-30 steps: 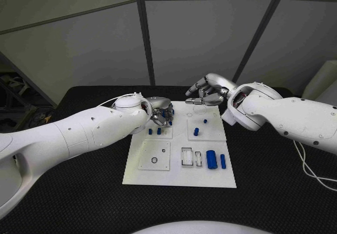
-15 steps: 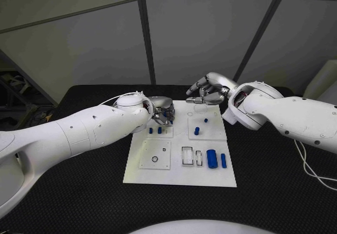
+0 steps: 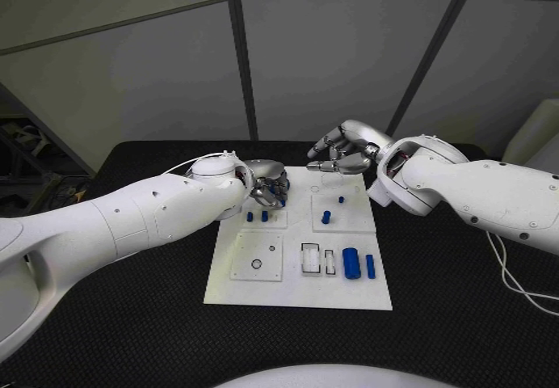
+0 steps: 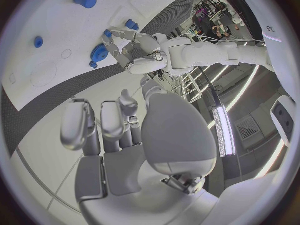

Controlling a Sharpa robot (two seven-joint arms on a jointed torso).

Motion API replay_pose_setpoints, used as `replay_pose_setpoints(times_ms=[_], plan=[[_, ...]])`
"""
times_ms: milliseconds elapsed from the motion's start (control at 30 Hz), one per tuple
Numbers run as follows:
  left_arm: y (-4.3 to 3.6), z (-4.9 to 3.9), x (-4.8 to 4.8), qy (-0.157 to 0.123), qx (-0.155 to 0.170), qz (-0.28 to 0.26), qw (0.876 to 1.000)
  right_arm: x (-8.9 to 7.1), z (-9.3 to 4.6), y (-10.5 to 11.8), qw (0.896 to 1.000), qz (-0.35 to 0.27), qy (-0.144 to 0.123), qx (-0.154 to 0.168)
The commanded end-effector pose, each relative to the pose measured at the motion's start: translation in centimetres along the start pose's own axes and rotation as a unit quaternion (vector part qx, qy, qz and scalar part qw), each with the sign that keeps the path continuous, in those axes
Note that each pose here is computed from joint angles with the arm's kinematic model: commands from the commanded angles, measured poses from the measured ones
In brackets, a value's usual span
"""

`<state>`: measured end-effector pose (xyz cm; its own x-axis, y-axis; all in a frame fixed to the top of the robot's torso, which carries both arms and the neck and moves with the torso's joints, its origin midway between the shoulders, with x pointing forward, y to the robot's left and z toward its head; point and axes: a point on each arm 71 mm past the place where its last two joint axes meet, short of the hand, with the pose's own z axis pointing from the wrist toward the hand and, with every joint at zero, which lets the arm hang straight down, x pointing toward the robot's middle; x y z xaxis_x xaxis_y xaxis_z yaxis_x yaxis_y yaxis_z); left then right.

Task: Assemble the parts on the task board

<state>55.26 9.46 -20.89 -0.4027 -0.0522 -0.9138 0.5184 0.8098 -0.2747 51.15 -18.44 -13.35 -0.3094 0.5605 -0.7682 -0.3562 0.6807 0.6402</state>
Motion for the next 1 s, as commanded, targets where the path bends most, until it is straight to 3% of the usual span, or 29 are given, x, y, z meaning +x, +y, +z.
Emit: replay_pose_setpoints(times_ms=[33,333,567,900,1000], plan=[[-0.14,0.05,0.17,0.004,0.013,-0.001,1.0,0.0,0.1,0.2,1.0,-0.001,0.003,-0.006],[-0.34,0.08,0.13,-0.004,0.025,-0.002,1.0,0.0,0.1,0.2,1.0,-0.001,0.003,-0.006],[-0.28,-0.15,-0.04,-0.026,0.036,-0.009,0.999,0.0,0.1,0.2,1.0,-0.001,0.002,-0.007],[0.26,-1.52,-0.49,-0.067,0.051,-0.032,0.996,-0.2,-0.1,0.0,1.0,-0.002,-0.001,-0.006],[0.28,-1.94,-1.04,-0.078,0.054,-0.04,0.995,-0.3,-0.1,-0.1,1.0,-0.002,-0.003,-0.004]])
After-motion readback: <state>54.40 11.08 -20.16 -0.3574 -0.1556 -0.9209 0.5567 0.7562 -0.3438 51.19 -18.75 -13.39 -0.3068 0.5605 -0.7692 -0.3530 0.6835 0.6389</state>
